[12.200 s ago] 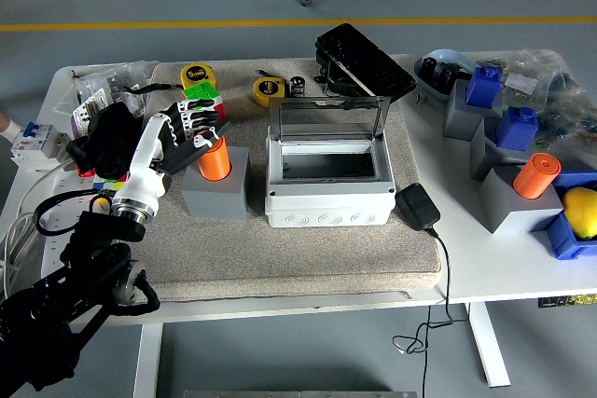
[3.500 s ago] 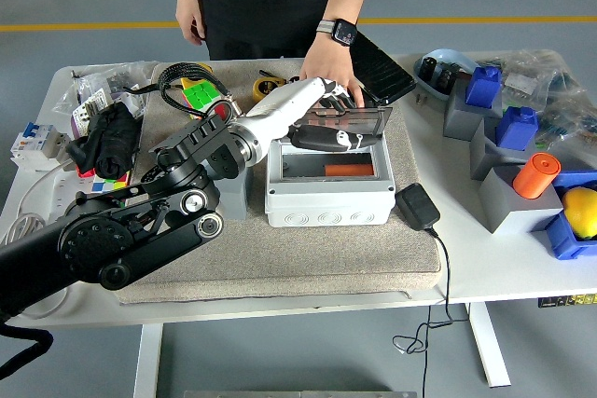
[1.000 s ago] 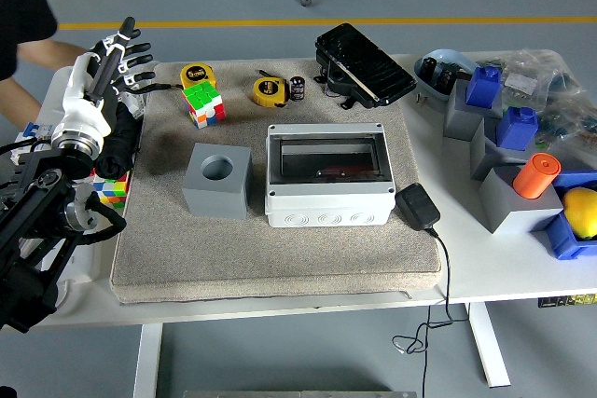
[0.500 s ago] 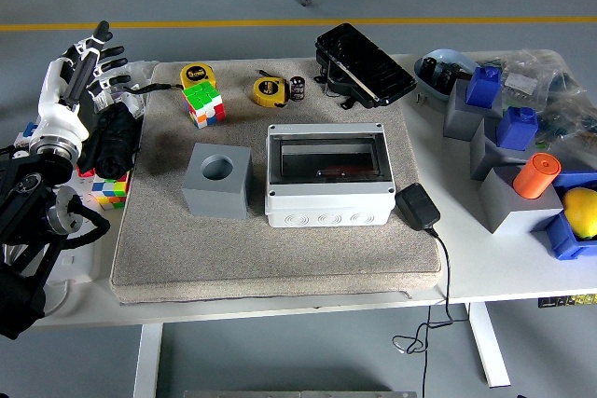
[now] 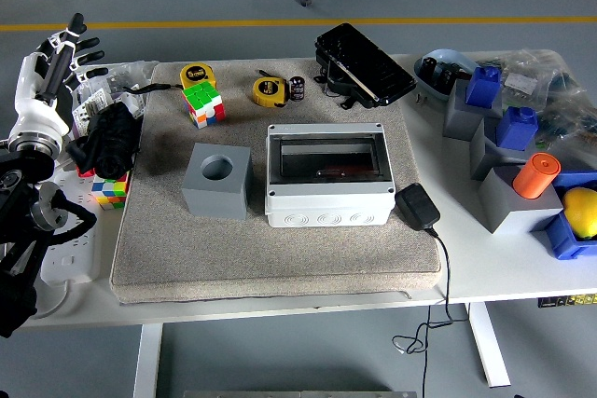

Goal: Fetch the battery,place it into the box,close the lid of the box

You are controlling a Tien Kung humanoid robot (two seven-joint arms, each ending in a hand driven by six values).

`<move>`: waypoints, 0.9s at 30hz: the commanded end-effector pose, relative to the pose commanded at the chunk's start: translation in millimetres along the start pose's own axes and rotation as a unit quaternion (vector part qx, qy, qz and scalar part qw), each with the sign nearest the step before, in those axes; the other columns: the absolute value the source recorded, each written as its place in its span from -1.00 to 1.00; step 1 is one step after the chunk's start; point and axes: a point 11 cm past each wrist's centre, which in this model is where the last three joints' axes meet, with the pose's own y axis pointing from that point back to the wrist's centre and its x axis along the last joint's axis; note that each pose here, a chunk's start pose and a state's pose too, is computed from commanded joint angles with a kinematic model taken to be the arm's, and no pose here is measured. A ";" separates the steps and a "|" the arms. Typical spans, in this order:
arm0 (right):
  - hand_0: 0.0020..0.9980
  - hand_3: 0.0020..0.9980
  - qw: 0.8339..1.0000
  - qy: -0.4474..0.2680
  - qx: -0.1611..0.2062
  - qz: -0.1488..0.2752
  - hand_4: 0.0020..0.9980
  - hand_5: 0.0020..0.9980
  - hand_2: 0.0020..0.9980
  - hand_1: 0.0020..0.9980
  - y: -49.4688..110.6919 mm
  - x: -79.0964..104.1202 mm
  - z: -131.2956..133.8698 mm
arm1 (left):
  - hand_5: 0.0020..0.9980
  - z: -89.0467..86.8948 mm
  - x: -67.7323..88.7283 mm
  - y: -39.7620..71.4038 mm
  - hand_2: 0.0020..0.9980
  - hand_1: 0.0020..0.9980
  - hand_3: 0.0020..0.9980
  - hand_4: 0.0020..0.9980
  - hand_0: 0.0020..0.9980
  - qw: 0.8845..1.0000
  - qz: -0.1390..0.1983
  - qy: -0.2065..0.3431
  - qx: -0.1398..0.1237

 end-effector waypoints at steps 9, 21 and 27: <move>0.14 0.16 1.000 -0.001 0.003 -0.001 0.89 -0.03 0.34 0.29 0.1 -1.6 -3.6 | 0.20 7.0 2.2 -1.2 0.18 0.13 0.24 1.00 -0.15 1.000 0.002 0.004 -0.009; 0.14 0.16 1.000 -0.004 0.007 -0.003 0.89 -0.03 0.34 0.29 0.2 -3.1 -8.0 | 0.20 10.6 1.4 -1.6 0.17 0.12 0.24 1.00 -0.15 1.000 0.001 0.006 -0.013; 0.14 0.16 1.000 -0.004 0.008 -0.004 0.88 -0.03 0.34 0.28 0.1 -4.2 -8.8 | 0.19 12.8 -0.2 -1.6 0.17 0.12 0.24 1.00 -0.15 1.000 -0.001 0.007 -0.016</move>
